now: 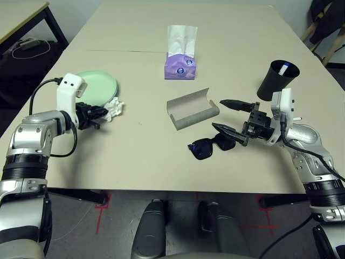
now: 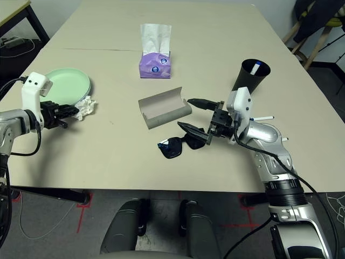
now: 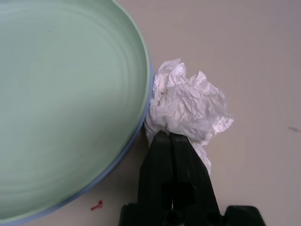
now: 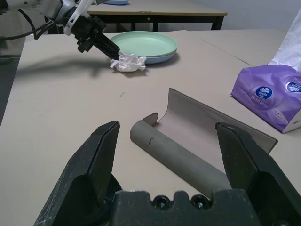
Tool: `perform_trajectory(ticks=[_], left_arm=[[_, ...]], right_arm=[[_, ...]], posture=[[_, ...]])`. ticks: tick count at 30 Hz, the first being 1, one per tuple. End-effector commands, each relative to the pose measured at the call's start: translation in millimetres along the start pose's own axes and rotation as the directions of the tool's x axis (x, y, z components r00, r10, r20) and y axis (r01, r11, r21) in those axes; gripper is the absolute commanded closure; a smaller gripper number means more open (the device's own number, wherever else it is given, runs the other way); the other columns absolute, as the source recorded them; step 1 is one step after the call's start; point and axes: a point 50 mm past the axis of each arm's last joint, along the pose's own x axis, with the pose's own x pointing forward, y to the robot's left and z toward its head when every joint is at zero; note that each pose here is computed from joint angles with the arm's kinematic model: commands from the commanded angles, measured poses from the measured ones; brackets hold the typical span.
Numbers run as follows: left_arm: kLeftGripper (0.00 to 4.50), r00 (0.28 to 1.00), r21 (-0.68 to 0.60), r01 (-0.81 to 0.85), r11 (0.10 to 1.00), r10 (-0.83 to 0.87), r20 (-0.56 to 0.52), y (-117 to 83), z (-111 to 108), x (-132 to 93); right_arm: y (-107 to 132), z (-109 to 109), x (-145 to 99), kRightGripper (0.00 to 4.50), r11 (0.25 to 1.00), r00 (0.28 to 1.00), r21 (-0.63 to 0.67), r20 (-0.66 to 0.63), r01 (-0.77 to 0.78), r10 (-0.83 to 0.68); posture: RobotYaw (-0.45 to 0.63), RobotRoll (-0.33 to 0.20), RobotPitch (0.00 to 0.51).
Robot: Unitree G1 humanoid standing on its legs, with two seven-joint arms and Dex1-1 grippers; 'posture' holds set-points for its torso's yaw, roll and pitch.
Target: Organize and tidy the items on the table.
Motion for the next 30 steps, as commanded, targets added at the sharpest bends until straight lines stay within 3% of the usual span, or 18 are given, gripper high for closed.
perform_trajectory(ticks=[1, 10, 16, 24, 27, 30], left_arm=[[4.47, 0.999, -0.016, 0.024, 1.000, -0.023, 0.034, -2, 8, -1], [4.47, 0.977, -0.107, 0.144, 0.984, -0.124, 0.172, -10, 48, -23], [4.47, 0.964, -0.118, -0.038, 0.992, 0.068, 0.258, 15, 73, -32], [4.47, 0.933, -0.138, -0.225, 0.965, 0.254, 0.255, 41, 70, -21], [3.81, 0.932, -0.125, -0.243, 0.962, 0.267, 0.246, 42, 67, -17], [2.73, 0.933, -0.125, -0.241, 0.962, 0.266, 0.244, 42, 66, -15]], right_arm=[[-1, 3, -1, 0.00, 1.000, 1.000, -0.005, 0.003, 0.004, -0.004], [-2, 3, -1, 0.00, 1.000, 1.000, -0.002, -0.004, 0.006, -0.006], [-2, 3, 2, 0.00, 1.000, 1.000, 0.002, 0.002, 0.003, -0.003], [-3, 3, 3, 0.00, 1.000, 1.000, -0.001, 0.005, 0.003, -0.003], [-6, 4, 2, 0.00, 1.000, 1.000, -0.004, 0.008, 0.021, -0.021], [-6, 5, 2, 0.00, 1.000, 1.000, -0.002, 0.009, 0.028, -0.028]], posture=[[0.09, 0.000, 0.128], [0.09, 0.000, 0.129], [0.11, 0.000, 0.133], [0.10, 0.000, 0.134], [0.10, 0.000, 0.134], [0.10, 0.000, 0.134]])
